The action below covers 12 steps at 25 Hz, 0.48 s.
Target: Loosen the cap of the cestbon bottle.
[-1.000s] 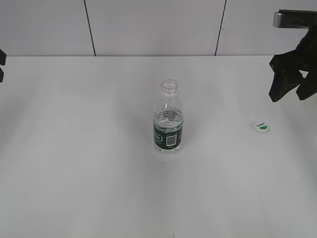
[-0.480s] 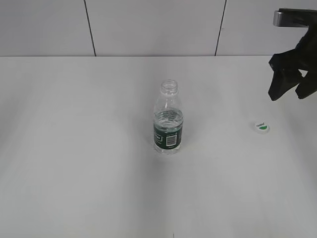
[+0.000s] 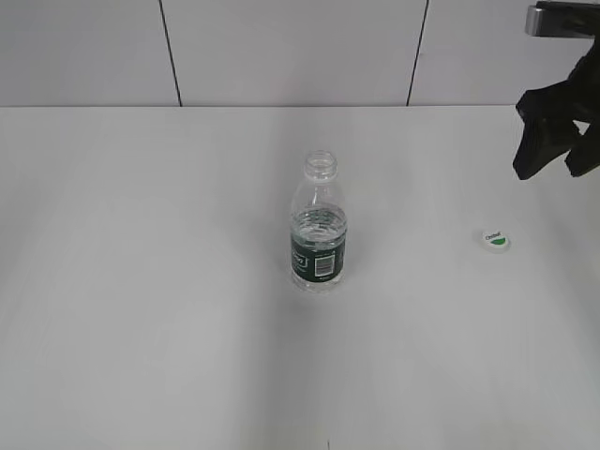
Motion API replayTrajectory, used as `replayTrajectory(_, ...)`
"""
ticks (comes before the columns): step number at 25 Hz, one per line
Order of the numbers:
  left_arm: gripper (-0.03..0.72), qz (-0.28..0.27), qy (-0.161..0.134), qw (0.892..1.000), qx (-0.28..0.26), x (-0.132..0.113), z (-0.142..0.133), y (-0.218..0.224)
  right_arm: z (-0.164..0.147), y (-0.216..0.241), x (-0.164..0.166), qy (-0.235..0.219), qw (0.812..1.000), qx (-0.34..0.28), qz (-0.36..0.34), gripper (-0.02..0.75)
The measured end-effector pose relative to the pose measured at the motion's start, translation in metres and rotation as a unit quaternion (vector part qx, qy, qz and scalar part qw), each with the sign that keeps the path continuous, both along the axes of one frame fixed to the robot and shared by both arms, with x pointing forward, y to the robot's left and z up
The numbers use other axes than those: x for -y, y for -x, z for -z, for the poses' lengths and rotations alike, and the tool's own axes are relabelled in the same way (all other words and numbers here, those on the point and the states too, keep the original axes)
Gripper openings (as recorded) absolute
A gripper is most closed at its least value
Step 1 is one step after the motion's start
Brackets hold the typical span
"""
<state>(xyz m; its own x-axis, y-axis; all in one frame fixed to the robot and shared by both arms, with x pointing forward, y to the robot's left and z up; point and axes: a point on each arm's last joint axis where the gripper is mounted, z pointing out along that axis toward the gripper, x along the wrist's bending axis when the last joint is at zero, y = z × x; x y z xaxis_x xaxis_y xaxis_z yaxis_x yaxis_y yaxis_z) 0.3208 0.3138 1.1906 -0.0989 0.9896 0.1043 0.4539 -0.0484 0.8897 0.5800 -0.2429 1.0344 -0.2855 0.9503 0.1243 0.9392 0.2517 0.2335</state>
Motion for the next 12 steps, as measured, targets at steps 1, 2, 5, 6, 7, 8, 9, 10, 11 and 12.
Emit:
replayTrajectory(1,0.463,0.003,0.002,1.0,0.008,0.001,0.003,0.01,-0.004,0.001,0.0,-0.001,1.0,0.007,0.0,0.496)
replayTrajectory(2,0.463,0.005,0.004,1.0,0.019,0.002,0.006,0.022,-0.007,0.002,0.0,-0.001,1.0,0.012,0.0,0.496)
replayTrajectory(5,0.463,0.008,0.006,0.999,0.033,0.003,0.022,0.052,-0.017,0.006,0.001,-0.003,1.0,0.027,0.001,0.496)
replayTrajectory(6,0.463,0.008,0.008,0.999,0.033,0.004,0.03,0.06,-0.02,0.008,0.001,-0.004,0.999,0.032,0.001,0.496)
replayTrajectory(7,0.463,0.008,0.01,0.999,0.032,0.004,0.038,0.068,-0.023,0.009,0.001,-0.004,0.999,0.037,0.001,0.496)
replayTrajectory(8,0.463,0.009,0.011,0.999,0.032,0.005,0.045,0.073,-0.026,0.011,0.001,-0.005,0.999,0.043,0.001,0.496)
replayTrajectory(9,0.463,0.009,0.013,0.999,0.032,0.005,0.053,0.08,-0.029,0.012,0.002,-0.005,0.999,0.046,0.001,0.496)
replayTrajectory(10,0.463,0.01,0.015,0.999,0.036,0.005,0.06,0.086,-0.031,0.013,0.002,-0.006,0.999,0.05,0.001,0.496)
replayTrajectory(11,0.463,0.012,0.017,0.999,0.042,0.006,0.066,0.091,-0.033,0.014,0.002,-0.006,0.999,0.053,0.001,0.496)
replayTrajectory(12,0.463,0.016,0.019,0.999,0.043,0.007,0.073,0.094,-0.035,0.015,0.002,-0.007,0.998,0.056,0.001,0.496)
